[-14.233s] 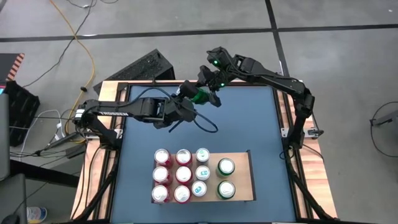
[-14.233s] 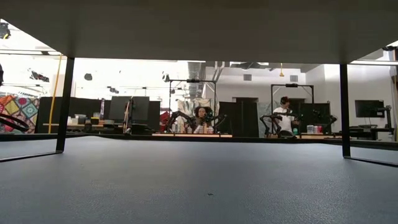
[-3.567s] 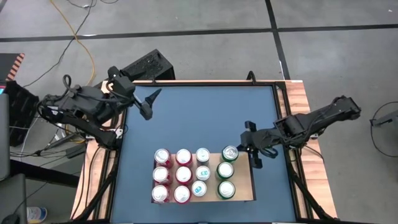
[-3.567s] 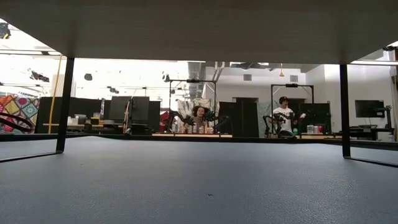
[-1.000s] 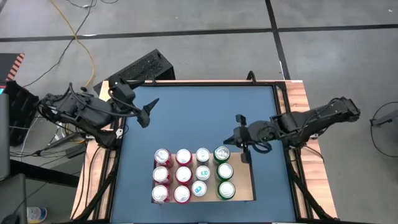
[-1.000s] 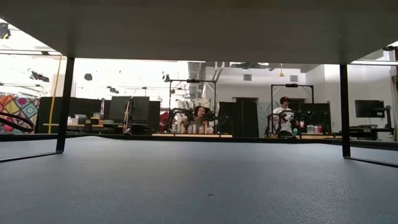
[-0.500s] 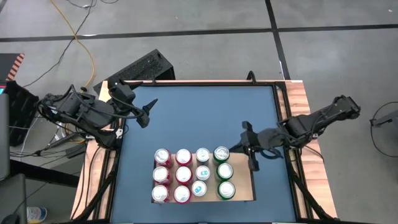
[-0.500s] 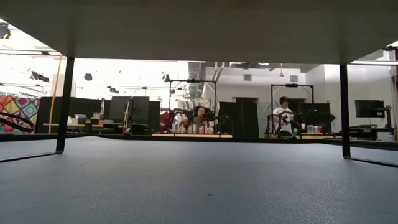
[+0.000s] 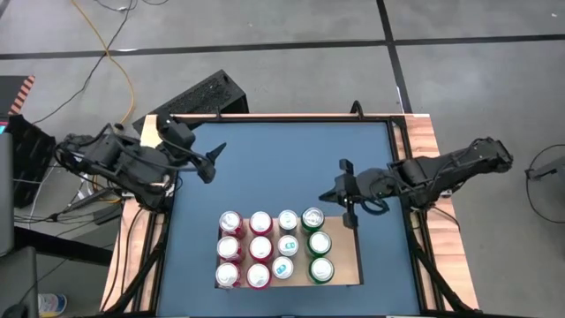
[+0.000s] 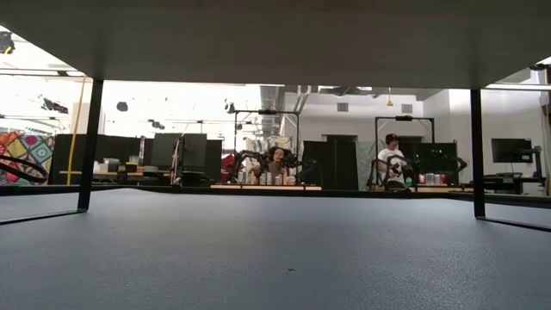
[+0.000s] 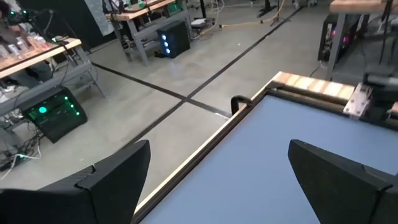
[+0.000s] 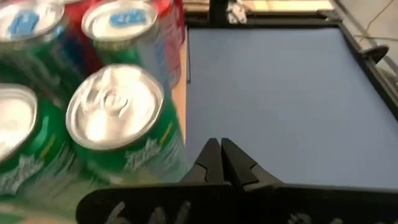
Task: Place canned beverage on shelf
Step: Put the green soda can on the shelf
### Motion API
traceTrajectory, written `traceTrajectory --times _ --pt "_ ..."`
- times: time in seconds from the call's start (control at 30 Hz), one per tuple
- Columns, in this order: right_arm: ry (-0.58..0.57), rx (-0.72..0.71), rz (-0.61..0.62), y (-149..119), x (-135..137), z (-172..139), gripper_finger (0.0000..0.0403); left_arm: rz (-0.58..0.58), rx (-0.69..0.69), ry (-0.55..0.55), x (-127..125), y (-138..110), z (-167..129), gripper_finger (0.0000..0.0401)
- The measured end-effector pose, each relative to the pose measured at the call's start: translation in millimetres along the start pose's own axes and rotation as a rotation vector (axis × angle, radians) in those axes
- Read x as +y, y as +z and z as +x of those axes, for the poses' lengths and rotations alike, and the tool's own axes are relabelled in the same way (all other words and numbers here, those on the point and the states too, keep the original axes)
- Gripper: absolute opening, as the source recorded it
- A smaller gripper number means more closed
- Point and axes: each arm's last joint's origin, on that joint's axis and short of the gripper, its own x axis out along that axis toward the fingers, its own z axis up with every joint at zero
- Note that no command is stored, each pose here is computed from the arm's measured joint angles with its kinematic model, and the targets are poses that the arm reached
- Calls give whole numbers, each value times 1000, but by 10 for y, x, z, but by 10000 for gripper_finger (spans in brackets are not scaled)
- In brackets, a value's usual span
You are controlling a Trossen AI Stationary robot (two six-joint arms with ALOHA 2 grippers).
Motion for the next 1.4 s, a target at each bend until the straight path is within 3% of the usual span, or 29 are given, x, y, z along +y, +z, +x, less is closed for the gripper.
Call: traceTrajectory --times 0.33,0.53,0.67,1.07,1.4 --pt "121 -138 -6 375 216 -421 0 -34 8 3 -82 -79 50 368" --pt "115 -26 27 256 295 -394 5 -45 4 0 -85 -71 50 368" --pt "111 40 42 192 338 -342 47 -47 6 -6 -87 -71 50 368" --pt "49 45 73 197 371 -158 250 -59 12 -5 -85 -83 50 368" --pt "76 166 58 102 421 91 265 -62 18 -21 -89 -84 50 368"
